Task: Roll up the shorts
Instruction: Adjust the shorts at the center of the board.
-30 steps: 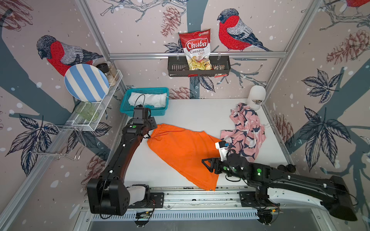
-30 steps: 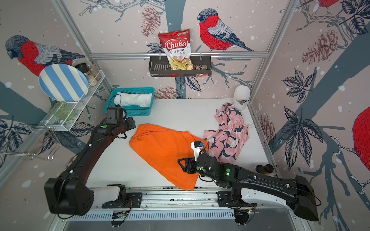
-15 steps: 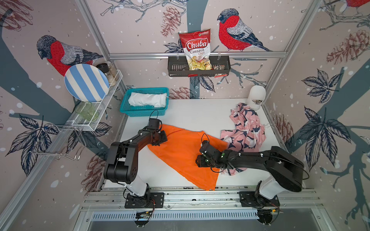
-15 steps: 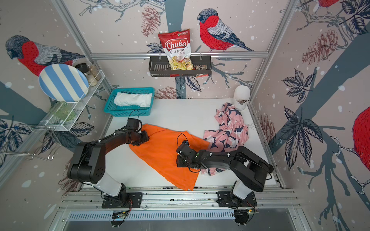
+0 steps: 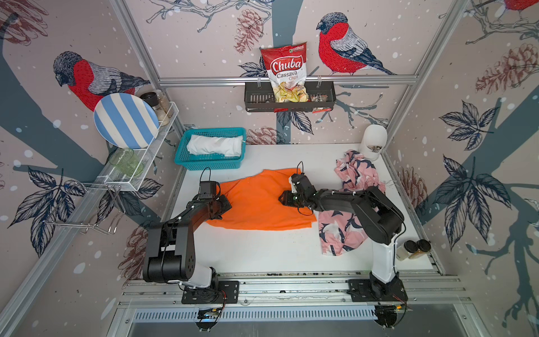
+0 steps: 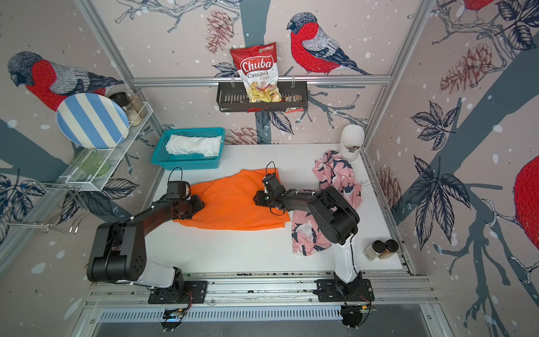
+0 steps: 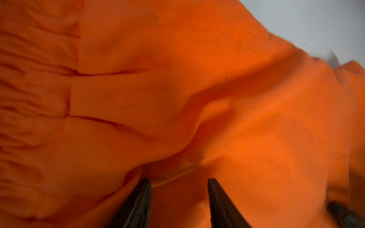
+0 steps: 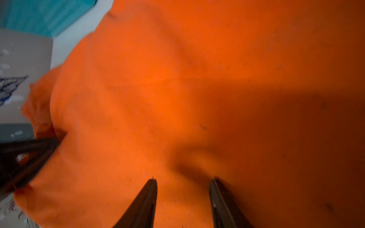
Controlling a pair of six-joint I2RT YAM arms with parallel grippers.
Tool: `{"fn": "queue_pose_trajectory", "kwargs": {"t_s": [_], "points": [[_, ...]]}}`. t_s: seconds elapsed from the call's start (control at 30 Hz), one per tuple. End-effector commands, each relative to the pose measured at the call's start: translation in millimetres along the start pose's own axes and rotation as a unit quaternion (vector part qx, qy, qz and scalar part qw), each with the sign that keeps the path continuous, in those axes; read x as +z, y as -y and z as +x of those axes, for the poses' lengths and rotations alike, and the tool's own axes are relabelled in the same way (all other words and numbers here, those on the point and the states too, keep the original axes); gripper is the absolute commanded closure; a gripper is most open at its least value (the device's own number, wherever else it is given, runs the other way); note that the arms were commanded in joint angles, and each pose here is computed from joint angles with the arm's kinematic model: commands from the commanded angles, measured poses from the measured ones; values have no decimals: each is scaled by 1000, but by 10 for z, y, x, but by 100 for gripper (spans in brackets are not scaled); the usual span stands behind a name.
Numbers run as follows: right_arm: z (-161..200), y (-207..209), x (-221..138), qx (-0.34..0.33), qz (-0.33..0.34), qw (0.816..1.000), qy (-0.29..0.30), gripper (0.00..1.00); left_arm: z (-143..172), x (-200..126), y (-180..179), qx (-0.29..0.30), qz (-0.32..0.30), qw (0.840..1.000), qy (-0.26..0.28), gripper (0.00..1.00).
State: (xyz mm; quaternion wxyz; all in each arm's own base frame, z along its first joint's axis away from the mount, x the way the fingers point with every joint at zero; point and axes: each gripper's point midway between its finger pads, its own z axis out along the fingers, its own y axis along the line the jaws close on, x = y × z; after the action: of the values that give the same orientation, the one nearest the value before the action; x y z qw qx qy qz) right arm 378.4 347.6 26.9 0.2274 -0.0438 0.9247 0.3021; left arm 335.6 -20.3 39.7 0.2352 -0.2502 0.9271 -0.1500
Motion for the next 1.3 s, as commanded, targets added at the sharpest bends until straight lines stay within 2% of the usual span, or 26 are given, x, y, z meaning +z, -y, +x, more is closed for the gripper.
{"fn": "queue_pose_trajectory", "kwargs": {"t_s": [0.0,0.1,0.23,0.33,0.43,0.53,0.63,0.8,0.9,0.97,1.07,1.17,1.27], "points": [[-70,588,171,10,66,997,-49,52,265,-43,201,21,26,999,-29,50],[-530,820,344,27,65,997,-36,54,632,-72,363,35,42,997,-56,48],[-1110,788,404,12,28,1000,-2,56,1127,-184,624,47,73,993,-76,48],[-1410,537,226,-16,-5,1000,16,56,1352,-355,909,68,101,990,-76,48],[-1522,235,-144,-42,-16,998,32,55,1301,-598,1137,90,119,987,-52,48],[-1361,44,-482,-49,-13,998,35,53,1074,-764,1139,111,89,990,-9,46],[-932,-123,-640,-56,-21,998,7,52,918,-733,1013,133,40,990,3,43],[-96,-371,-588,-77,-39,994,-70,50,697,-533,606,126,-36,991,-1,43],[172,-279,-440,-50,-44,993,-96,50,628,-437,337,110,-64,992,1,43],[211,-97,-327,-32,-29,994,-99,51,693,-358,294,109,-57,992,-17,45],[129,235,-151,-5,-4,995,-97,53,947,-233,370,110,-15,991,-74,47],[-79,504,-15,14,9,996,-84,54,1186,-203,481,109,18,989,-102,48],[-341,662,93,18,10,997,-68,55,1452,-253,744,113,67,984,-120,48]]}}
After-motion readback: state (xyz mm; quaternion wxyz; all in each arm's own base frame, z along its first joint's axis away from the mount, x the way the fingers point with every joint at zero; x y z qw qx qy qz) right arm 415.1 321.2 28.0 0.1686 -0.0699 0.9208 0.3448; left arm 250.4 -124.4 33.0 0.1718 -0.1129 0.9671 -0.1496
